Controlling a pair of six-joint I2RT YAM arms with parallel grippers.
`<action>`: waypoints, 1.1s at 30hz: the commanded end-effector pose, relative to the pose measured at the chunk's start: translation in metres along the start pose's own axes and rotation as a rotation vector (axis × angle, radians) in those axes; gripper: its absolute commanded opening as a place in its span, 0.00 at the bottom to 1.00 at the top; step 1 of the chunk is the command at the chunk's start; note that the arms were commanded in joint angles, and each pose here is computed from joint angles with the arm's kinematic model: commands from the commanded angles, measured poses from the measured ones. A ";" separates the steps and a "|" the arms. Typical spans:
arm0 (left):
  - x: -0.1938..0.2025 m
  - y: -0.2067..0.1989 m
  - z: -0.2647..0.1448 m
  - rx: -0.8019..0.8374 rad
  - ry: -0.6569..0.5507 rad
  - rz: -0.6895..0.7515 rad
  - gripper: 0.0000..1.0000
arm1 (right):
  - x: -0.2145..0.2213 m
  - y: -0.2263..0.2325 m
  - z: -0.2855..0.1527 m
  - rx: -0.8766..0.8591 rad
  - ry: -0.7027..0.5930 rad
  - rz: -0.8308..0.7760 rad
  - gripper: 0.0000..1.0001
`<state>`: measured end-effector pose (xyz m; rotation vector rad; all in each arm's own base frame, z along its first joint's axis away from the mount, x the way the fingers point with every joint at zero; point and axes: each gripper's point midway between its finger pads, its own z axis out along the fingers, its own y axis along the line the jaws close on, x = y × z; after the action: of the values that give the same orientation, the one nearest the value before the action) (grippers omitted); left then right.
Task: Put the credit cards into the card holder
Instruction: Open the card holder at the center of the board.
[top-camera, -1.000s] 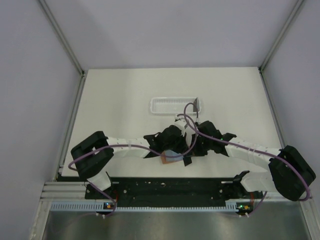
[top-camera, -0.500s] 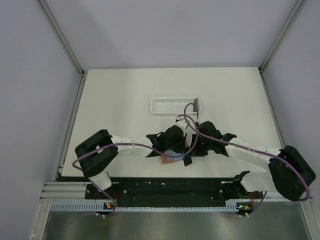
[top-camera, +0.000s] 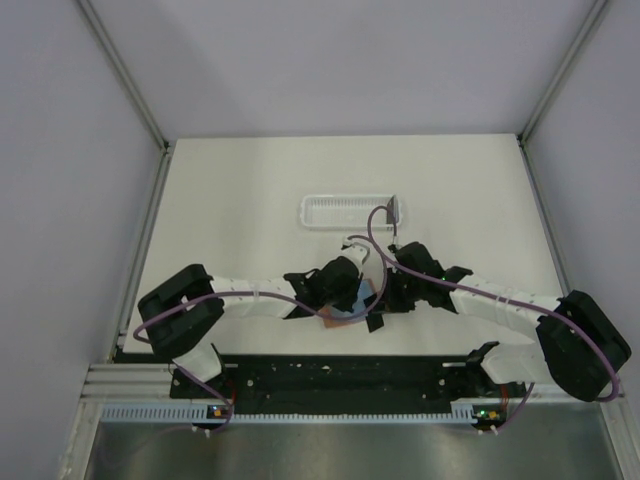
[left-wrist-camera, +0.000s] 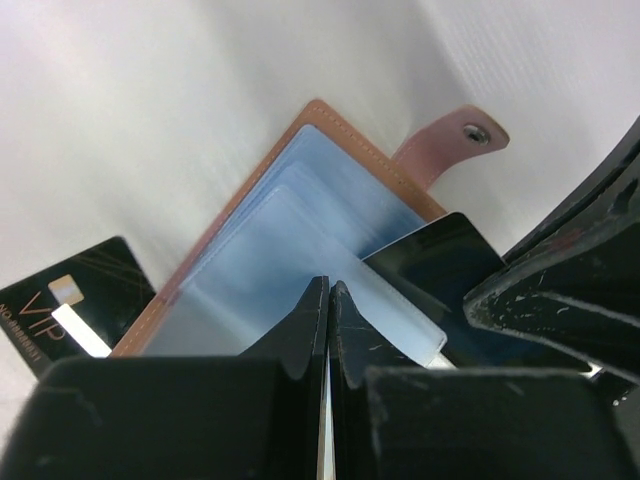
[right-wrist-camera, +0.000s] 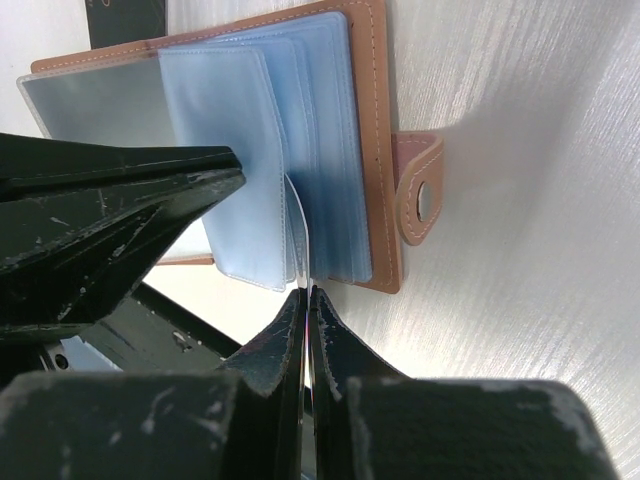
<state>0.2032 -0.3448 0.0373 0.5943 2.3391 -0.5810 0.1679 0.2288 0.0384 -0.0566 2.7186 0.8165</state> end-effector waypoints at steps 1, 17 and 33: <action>-0.004 0.006 -0.013 -0.017 -0.034 0.002 0.00 | 0.003 -0.015 0.005 0.054 0.003 0.004 0.00; 0.030 0.028 -0.033 -0.036 -0.024 -0.050 0.00 | 0.001 -0.012 0.003 0.042 -0.006 0.005 0.00; 0.035 0.024 -0.022 -0.022 -0.003 -0.062 0.00 | -0.022 0.012 -0.032 -0.003 -0.106 -0.031 0.00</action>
<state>0.1815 -0.3007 0.0246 0.5177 2.3675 -0.5660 0.1681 0.2193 0.0593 -0.0445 2.6570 0.7963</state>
